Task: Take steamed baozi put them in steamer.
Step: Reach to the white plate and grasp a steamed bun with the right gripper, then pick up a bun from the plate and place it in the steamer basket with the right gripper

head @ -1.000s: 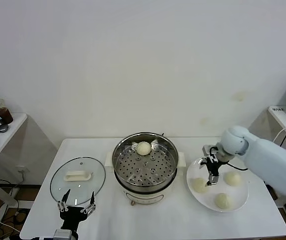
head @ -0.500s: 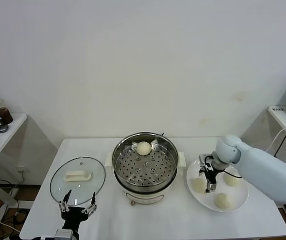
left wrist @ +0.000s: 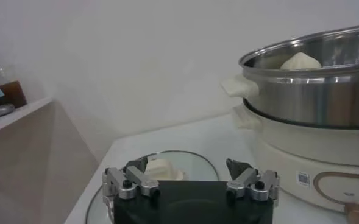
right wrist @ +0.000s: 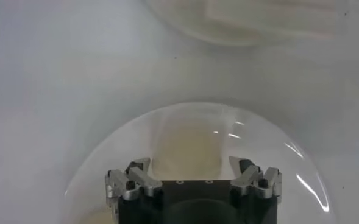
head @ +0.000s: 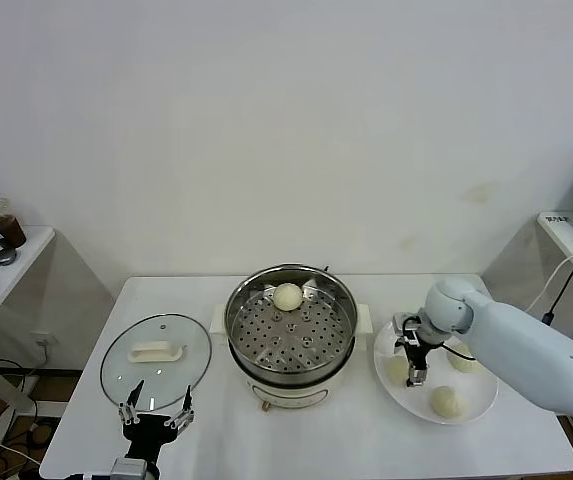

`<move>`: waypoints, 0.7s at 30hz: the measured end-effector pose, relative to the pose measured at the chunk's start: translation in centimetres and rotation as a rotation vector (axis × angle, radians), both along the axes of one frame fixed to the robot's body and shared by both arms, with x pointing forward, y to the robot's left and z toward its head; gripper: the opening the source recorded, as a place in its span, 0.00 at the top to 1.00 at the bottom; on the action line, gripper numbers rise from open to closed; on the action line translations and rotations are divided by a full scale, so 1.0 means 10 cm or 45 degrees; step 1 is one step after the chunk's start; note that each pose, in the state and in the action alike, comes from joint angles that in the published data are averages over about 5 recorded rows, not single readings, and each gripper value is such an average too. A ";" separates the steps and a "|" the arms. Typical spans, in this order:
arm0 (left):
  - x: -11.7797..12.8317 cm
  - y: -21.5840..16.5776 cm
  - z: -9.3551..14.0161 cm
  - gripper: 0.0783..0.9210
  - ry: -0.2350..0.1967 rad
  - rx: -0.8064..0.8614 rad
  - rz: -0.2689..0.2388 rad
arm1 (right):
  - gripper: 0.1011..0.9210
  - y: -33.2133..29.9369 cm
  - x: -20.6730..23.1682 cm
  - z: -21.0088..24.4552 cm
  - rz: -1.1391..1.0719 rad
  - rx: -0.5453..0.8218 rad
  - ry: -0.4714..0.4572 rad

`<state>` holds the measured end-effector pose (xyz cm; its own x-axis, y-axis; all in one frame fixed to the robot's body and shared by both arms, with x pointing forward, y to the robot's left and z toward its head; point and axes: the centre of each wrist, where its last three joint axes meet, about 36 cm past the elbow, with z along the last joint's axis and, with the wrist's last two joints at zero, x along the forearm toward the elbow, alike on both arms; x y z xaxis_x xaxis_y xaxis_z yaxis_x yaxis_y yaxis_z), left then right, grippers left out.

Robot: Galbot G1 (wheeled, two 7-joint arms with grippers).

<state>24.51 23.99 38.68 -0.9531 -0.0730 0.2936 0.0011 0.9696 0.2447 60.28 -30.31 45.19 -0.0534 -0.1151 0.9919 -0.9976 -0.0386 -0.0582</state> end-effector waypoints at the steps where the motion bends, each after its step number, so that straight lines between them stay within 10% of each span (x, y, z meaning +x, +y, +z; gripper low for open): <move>1: 0.00 0.00 0.00 0.12 0.000 0.000 0.000 | 0.20 -0.01 0.00 0.00 -0.002 0.000 0.001; 13: 0.02 -0.02 -0.01 0.12 0.000 -0.005 -0.007 | 0.62 -0.12 -0.02 0.12 -0.031 -0.001 0.010; 21: 0.05 -0.07 -0.01 0.12 -0.005 -0.020 -0.010 | 0.70 -0.24 0.04 0.48 -0.045 -0.011 -0.017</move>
<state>24.99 23.29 38.59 -0.9547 -0.0611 0.2912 0.0076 0.9734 0.2292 60.65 -32.70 50.04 -0.0701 -0.1047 0.9920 -0.9975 -0.0037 -0.0709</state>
